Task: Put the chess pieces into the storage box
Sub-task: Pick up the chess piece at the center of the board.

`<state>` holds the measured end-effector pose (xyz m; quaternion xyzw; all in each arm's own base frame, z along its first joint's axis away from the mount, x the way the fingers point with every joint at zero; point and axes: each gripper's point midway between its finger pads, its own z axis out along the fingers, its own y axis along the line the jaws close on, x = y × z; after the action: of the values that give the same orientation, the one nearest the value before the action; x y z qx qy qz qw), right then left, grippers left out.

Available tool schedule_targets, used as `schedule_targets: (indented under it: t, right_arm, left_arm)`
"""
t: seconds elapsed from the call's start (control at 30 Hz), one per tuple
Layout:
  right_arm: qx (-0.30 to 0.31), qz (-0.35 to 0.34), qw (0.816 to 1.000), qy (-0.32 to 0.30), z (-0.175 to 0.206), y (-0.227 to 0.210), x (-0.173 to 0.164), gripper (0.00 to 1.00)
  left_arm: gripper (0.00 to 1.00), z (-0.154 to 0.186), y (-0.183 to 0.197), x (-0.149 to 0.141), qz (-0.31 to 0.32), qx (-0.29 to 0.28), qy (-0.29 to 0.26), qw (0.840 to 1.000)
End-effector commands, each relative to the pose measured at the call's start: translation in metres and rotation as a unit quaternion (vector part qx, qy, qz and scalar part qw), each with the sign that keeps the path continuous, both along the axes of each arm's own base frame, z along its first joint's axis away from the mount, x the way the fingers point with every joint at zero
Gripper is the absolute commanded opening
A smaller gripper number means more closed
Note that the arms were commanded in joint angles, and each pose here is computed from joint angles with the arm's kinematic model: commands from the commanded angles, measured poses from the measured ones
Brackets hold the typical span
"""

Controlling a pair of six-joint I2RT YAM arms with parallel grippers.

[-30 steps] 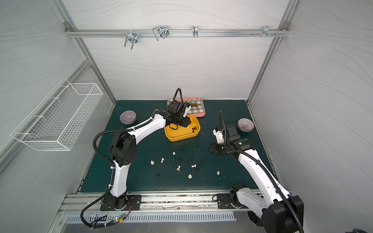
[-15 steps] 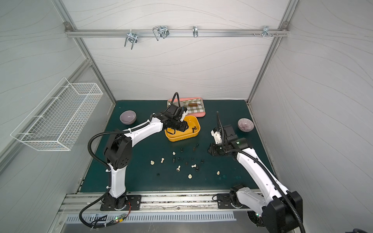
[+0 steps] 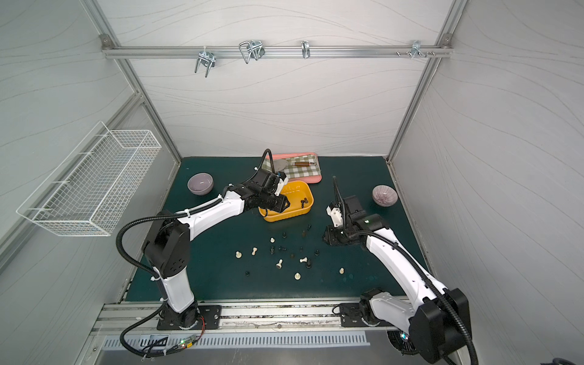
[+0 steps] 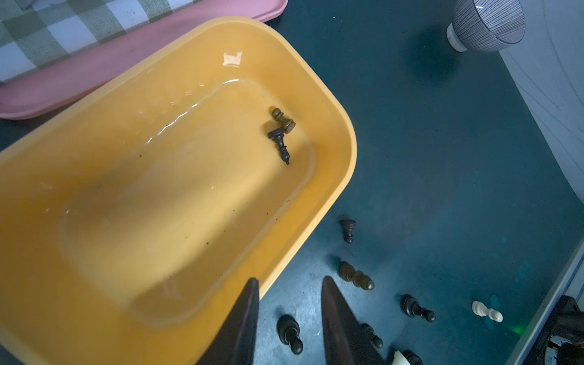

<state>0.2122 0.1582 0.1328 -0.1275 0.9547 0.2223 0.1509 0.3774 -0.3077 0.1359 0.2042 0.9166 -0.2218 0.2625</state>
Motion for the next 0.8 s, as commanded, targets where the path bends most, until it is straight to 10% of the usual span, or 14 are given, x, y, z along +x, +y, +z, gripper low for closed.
schedule_targets:
  t: [0.0,0.77]
  right_arm:
    - [-0.005,0.013,1.0,-0.003,0.002,0.003,0.002,0.32]
    - [-0.026,0.045,0.999,0.012,-0.018,0.018,0.017,0.32]
  left_arm:
    - [0.35,0.023,0.002,0.002,0.008,-0.024,-0.03,0.999]
    - [0.35,0.021,0.022,-0.039,0.014,-0.066,-0.037,0.997]
